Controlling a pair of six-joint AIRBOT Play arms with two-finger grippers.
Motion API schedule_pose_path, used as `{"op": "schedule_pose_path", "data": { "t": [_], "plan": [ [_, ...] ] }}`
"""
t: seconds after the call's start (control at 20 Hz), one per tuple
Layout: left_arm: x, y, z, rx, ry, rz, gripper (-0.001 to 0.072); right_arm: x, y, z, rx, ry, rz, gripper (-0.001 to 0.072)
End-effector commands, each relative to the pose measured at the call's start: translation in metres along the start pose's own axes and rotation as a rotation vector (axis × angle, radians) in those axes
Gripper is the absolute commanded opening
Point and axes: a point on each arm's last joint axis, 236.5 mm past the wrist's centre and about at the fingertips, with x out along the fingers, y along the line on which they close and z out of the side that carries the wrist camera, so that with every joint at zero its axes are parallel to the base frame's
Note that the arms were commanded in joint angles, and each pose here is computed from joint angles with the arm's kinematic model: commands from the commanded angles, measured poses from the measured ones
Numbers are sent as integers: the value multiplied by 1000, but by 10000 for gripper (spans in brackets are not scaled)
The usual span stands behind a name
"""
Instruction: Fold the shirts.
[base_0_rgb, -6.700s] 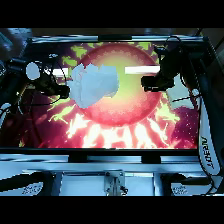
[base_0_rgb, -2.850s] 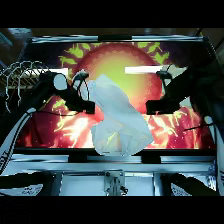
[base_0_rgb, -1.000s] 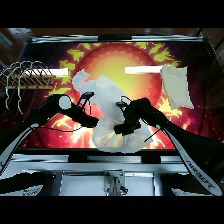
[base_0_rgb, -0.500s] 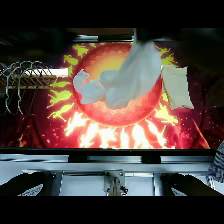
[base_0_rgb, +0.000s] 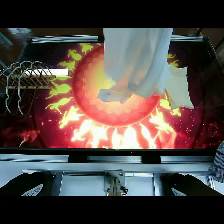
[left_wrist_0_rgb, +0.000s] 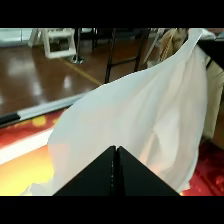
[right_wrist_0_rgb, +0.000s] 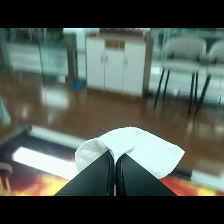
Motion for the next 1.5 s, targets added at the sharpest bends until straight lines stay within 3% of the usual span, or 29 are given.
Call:
{"op": "schedule_pose_path", "data": {
  "t": [0.0,0.1,0.15,0.2,0.4,0.5,0.7,0.9,1.05,1.1,1.2,1.25,1.3,1.35,1.4,1.45],
  "plan": [
    [33,39,-91,6,264,93,81,11,0,-82,-36,309,-9,53],
    [54,52,-143,-31,385,104,388,16,2,-120,-51,419,-6,53],
    [64,58,-169,-69,440,110,507,18,4,-132,-52,451,-1,54],
    [73,61,-190,-106,487,111,552,19,6,-139,-49,467,8,54],
    [113,38,-246,-250,590,-28,552,19,17,-142,-52,473,55,54],
    [135,24,-260,-255,585,-101,552,19,21,-142,-43,476,69,54],
    [170,23,-288,-276,582,-117,552,10,31,-158,-21,551,109,54],
    [191,1,-295,-308,536,-249,552,-1,39,-183,-32,662,149,54],
    [207,16,-301,-345,501,-197,529,-1,47,-186,-20,675,181,54],
    [213,22,-299,-366,479,-170,463,-1,49,-186,-15,676,190,54],
    [219,31,-293,-370,437,-139,45,-2,50,-187,-13,682,193,54],
    [220,32,-290,-368,428,-137,47,-3,49,-188,-14,688,191,58],
    [219,34,-287,-362,423,-137,47,-3,46,-190,-21,694,181,132],
    [218,36,-283,-355,419,-138,46,-4,39,-193,-39,707,153,364],
    [217,40,-278,-352,410,-135,45,-3,30,-197,-59,722,120,463],
    [215,43,-272,-344,402,-134,45,-3,21,-202,-81,743,84,463]
  ]
}}
